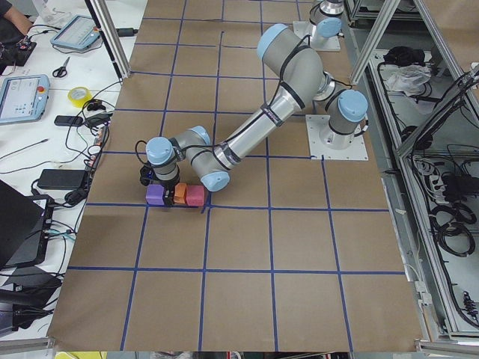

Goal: Arrange blocks in a line
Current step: 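Open the left gripper and raise it away from the cubes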

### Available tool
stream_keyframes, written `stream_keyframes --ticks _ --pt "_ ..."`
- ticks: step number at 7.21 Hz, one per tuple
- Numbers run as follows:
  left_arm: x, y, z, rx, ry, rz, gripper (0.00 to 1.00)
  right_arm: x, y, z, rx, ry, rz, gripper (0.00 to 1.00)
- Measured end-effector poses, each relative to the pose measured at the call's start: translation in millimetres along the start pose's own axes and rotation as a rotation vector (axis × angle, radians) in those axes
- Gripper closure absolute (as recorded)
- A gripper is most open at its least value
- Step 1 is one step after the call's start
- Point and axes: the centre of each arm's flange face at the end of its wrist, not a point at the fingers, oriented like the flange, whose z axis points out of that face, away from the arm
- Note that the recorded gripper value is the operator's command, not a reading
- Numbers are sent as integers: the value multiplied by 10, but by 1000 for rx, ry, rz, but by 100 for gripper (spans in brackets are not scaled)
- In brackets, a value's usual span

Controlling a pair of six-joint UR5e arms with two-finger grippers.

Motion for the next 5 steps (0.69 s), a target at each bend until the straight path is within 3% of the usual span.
stream_keyframes --ticks 3,5 --pt "-15 11 -932 -8 -90 5 0 0 0 0 0 0 0 0" --pt "233 191 -1759 -31 -101 12 0 0 0 0 0 0 0 0"
